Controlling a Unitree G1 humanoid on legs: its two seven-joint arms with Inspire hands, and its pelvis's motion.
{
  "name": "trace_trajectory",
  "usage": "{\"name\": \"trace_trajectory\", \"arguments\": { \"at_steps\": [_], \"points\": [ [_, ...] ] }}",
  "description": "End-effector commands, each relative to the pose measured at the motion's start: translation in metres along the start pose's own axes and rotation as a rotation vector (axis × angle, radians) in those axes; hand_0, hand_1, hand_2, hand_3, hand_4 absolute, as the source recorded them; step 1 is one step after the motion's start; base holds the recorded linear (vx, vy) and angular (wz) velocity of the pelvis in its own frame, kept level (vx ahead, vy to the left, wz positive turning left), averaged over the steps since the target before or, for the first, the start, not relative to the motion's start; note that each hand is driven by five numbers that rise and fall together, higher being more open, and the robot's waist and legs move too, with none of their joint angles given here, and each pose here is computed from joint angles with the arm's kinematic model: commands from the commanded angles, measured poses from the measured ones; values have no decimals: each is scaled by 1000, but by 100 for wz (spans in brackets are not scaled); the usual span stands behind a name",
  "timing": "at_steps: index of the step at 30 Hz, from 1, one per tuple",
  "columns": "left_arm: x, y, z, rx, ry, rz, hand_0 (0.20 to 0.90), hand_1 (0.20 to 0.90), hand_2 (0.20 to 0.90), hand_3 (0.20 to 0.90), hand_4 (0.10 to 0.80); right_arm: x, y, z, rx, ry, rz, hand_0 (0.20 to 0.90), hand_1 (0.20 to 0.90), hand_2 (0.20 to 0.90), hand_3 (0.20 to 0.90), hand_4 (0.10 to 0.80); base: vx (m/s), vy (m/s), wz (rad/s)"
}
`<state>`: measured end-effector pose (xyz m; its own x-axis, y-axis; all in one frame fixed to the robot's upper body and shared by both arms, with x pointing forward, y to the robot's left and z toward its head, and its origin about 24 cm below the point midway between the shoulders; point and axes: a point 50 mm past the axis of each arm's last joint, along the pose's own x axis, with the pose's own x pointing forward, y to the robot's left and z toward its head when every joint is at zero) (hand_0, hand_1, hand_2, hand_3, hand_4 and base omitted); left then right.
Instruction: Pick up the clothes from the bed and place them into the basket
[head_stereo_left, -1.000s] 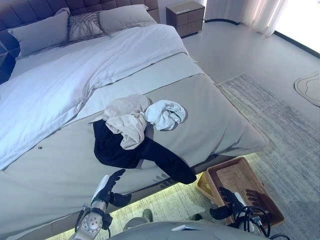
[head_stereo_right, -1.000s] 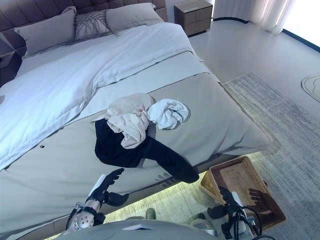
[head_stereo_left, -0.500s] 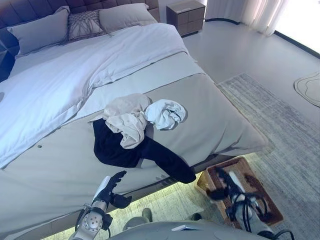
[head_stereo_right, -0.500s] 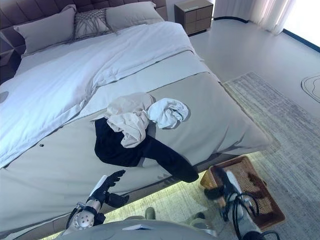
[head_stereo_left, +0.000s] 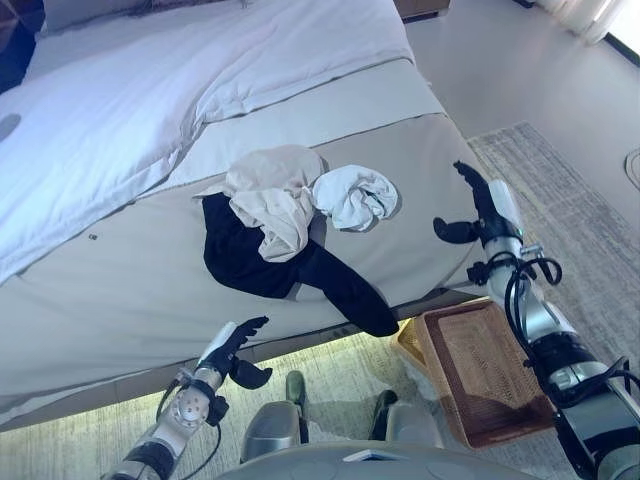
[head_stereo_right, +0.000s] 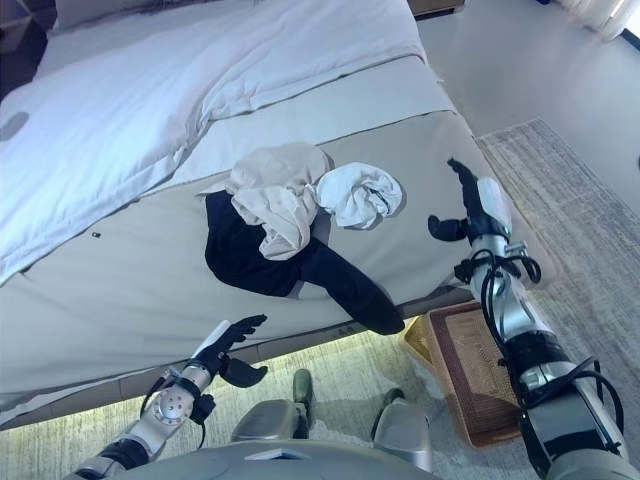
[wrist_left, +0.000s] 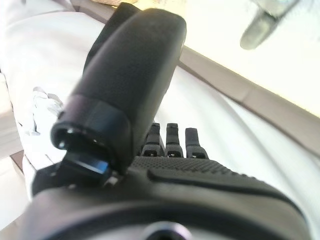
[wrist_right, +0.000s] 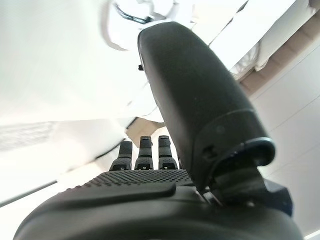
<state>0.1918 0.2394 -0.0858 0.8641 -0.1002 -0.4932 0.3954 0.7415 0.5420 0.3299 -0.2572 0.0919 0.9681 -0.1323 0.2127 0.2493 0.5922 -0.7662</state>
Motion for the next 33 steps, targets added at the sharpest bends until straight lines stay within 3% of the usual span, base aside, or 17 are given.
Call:
{"name": "trace_trajectory", "arguments": {
  "at_steps": [1, 5, 18, 27, 33],
  "points": [
    [12, 29, 27, 55, -124, 36, 900, 900, 900, 900, 800, 45, -49, 47, -93, -122, -141, 900, 900, 900, 900, 800, 104, -175, 65],
    [18, 28, 32, 72, -109, 25, 900, 900, 900, 900, 800, 62, -76, 53, -136, -79, -147, 900, 900, 900, 900, 800, 58, -160, 82],
    [25, 32, 49, 67, -191, 92, 900, 900, 900, 900, 800, 93, -130, 72, -316, 1, -224, 900, 900, 900, 900, 800, -28, -23, 19],
    [23, 35, 79, 88, -367, 148, 900, 900, 900, 900, 800, 103, -149, 79, -359, 74, -245, 900, 900, 900, 900, 800, -15, 6, 16],
    [16, 52, 106, 119, -523, 252, 900, 900, 900, 900, 800, 105, -161, 85, -355, 97, -268, 900, 900, 900, 900, 800, 33, -18, 7]
  ]
}}
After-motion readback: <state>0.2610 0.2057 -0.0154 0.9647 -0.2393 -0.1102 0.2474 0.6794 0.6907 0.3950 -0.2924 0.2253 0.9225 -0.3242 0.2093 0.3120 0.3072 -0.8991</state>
